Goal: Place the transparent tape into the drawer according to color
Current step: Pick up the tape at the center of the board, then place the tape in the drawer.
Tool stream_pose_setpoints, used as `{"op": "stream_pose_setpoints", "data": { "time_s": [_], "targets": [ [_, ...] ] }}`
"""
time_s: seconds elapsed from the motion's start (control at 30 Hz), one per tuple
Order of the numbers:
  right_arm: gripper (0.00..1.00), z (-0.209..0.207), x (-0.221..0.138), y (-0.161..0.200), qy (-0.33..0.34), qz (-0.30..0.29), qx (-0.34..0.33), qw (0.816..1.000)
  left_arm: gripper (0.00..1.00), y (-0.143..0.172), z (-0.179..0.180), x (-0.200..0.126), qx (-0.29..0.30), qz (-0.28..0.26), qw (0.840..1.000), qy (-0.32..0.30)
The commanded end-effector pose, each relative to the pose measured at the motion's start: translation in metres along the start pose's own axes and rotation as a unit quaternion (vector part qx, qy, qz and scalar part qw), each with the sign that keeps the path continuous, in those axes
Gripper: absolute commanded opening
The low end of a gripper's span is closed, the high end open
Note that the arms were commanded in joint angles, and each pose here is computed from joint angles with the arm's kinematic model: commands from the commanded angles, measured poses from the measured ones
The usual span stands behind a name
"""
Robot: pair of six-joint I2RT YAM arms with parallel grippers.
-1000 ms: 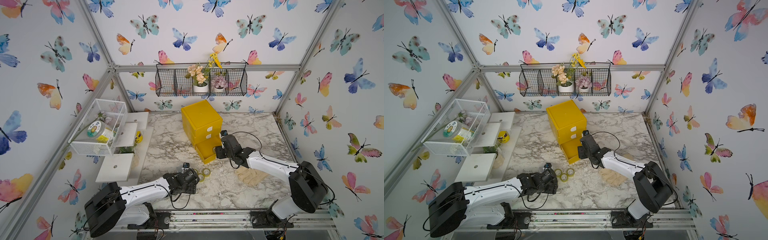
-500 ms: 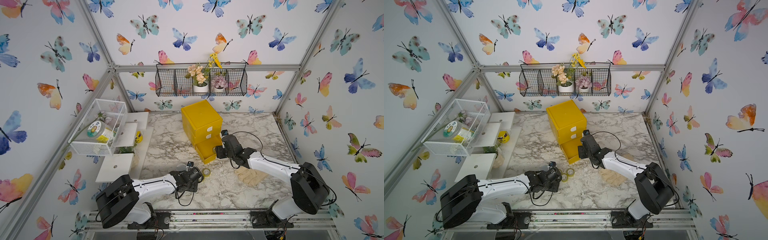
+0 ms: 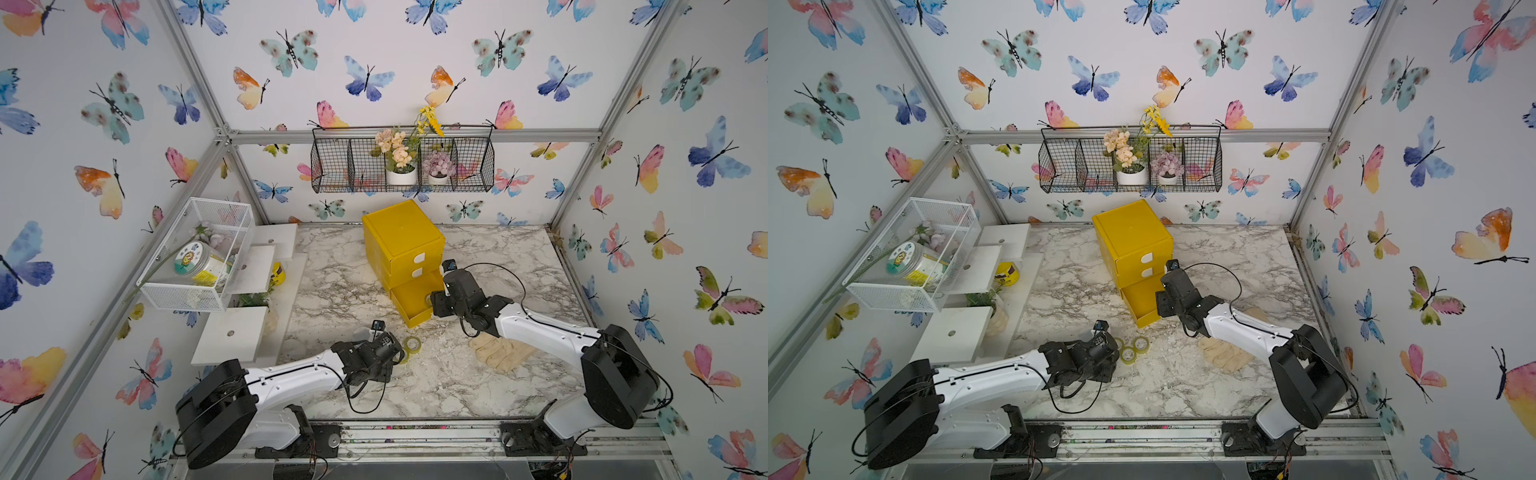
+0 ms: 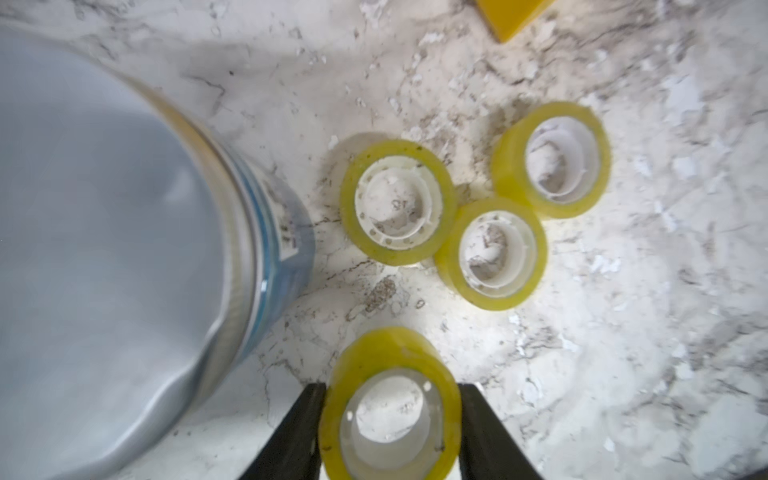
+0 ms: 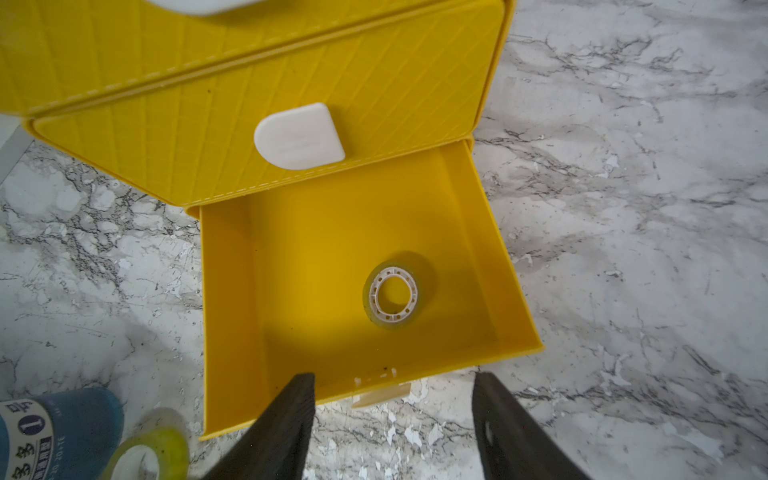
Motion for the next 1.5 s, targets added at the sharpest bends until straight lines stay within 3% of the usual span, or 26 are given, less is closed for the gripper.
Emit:
{"op": "stream_pose_setpoints", "data": {
  "time_s": [0.0,0.2,0.4,0.7,0.83,1.27,1.47],
  "targets": [
    [0.65,-0.004,-0.009,-0.004,0.006,-0.022,0.016,1.000,0.45,-0.010,-0.007,-0.031,-0.005,-0.013,1.000,0.019],
    [0.65,-0.009,-0.018,0.002,0.009,-0.027,0.032,0.999,0.47,-0.055,-0.034,-0.071,0.008,-0.100,0.992,0.070],
    [0.66,-0.019,-0.030,0.015,0.027,-0.034,0.053,0.998,0.47,-0.114,-0.074,-0.068,0.029,-0.126,0.987,0.090],
    [0.66,-0.037,-0.052,0.041,0.049,-0.053,0.084,0.994,0.49,-0.166,-0.110,-0.018,0.042,-0.139,0.987,0.070],
    [0.66,-0.043,-0.060,0.049,0.049,-0.071,0.090,0.992,0.48,-0.179,-0.116,0.011,0.040,-0.116,0.991,0.054],
    [0.66,-0.045,-0.066,0.062,0.037,-0.069,0.089,0.993,0.50,-0.195,-0.110,0.083,0.012,-0.104,0.994,0.029],
    [0.66,-0.045,-0.069,0.061,0.029,-0.075,0.089,0.993,0.56,-0.190,-0.105,0.101,0.012,-0.083,0.996,0.019]
  ]
}}
Point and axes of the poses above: each gripper's point midway between its finger pads, its own x axis out along the fingers, its own z axis along the line the jaws close on, y = z × x, the point moved 8 cm from there along -x, back along the fingers, and after that the axes turned 4 degrees about -x, right-handed, at the moved point
